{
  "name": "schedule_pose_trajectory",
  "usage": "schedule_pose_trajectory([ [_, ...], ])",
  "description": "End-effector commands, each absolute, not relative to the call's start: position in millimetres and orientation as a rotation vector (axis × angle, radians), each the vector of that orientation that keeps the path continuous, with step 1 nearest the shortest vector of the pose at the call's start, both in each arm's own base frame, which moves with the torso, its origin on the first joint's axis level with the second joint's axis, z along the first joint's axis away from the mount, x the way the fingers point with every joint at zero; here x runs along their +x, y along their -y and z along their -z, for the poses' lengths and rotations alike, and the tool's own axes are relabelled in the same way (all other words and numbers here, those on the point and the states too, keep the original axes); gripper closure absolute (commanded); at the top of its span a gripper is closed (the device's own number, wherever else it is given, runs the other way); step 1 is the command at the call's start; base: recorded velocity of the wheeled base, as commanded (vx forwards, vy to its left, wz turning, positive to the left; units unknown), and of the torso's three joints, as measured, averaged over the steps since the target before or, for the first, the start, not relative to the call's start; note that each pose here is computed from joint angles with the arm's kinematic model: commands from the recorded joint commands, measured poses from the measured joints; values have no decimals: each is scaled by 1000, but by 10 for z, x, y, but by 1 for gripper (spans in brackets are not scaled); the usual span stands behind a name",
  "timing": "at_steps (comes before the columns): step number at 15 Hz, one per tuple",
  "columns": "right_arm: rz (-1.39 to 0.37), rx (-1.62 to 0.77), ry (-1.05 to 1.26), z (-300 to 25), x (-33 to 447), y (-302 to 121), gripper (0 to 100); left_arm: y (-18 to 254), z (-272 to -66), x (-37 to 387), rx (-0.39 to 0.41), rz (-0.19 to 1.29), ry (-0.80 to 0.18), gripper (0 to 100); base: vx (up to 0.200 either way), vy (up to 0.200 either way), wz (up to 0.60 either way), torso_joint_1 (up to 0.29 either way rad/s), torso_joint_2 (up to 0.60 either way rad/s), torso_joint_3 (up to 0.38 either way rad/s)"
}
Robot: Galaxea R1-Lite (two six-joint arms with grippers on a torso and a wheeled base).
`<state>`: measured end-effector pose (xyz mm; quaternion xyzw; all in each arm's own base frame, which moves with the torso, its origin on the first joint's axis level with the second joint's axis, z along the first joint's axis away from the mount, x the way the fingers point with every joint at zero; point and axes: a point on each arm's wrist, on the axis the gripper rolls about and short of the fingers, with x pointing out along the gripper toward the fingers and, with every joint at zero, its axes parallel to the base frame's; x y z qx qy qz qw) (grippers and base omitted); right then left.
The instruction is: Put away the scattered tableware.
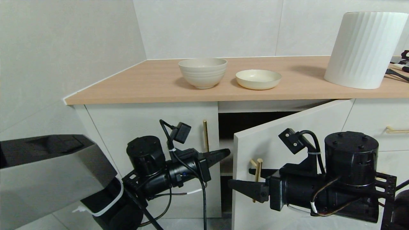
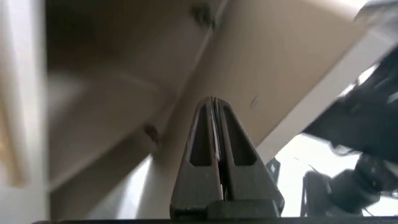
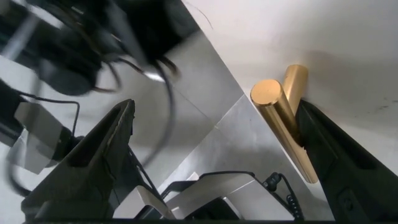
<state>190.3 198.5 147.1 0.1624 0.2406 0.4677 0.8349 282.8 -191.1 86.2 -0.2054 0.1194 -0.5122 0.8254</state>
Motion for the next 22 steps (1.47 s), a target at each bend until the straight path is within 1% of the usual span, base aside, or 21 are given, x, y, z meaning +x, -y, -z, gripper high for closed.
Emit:
schedule_pose_trajectory([
  [1, -990, 349, -487, -1524, 1884, -1953, 0, 2000, -723, 2842, -435, 1090, -303, 100, 0, 0, 0, 0, 0, 0],
  [3, -983, 349, -483, -1528, 1887, -1948, 0, 2069, -724, 2825, -428, 1092, -317, 100, 0, 0, 0, 0, 0, 0],
  [5, -951, 333, -474, -1507, 1902, -1952, 0, 2118, -702, 2776, -400, 1096, -353, 100, 0, 0, 0, 0, 0, 0],
  [7, -929, 315, -467, -1486, 1917, -1955, 0, 2142, -753, 2749, -327, 1039, -377, 100, 0, 0, 0, 0, 0, 0],
  [8, -928, 316, -465, -1490, 1913, -1950, 0, 2154, -796, 2733, -306, 1012, -375, 100, 0, 0, 0, 0, 0, 0],
  [11, -929, 314, -465, -1499, 1865, -1903, 0, 2276, -772, 2700, -299, 1011, -368, 100, 0, 0, 0, 0, 0, 0],
  [13, -929, 312, -467, -1503, 1841, -1880, 0, 2364, -706, 2741, -300, 977, -327, 100, 0, 0, 0, 0, 0, 0],
  [15, -913, 302, -475, -1466, 1846, -1835, 0, 2392, -663, 2758, -305, 983, -306, 100, 0, 0, 0, 0, 0, 0],
  [18, -857, 222, -452, -1394, 1887, -1625, 0, 2392, -681, 2749, -305, 986, -304, 100, 0, 0, 0, 0, 0, 0],
  [20, -823, 207, -443, -1487, 1854, -1484, 0, 2388, -721, 2743, -307, 989, -298, 100, 0, 0, 0, 0, 0, 0],
  [22, -747, 151, -516, -1564, 1732, -1347, 0, 2397, -725, 2754, -303, 985, -318, 100, 0, 0, 0, 0, 0, 0],
])
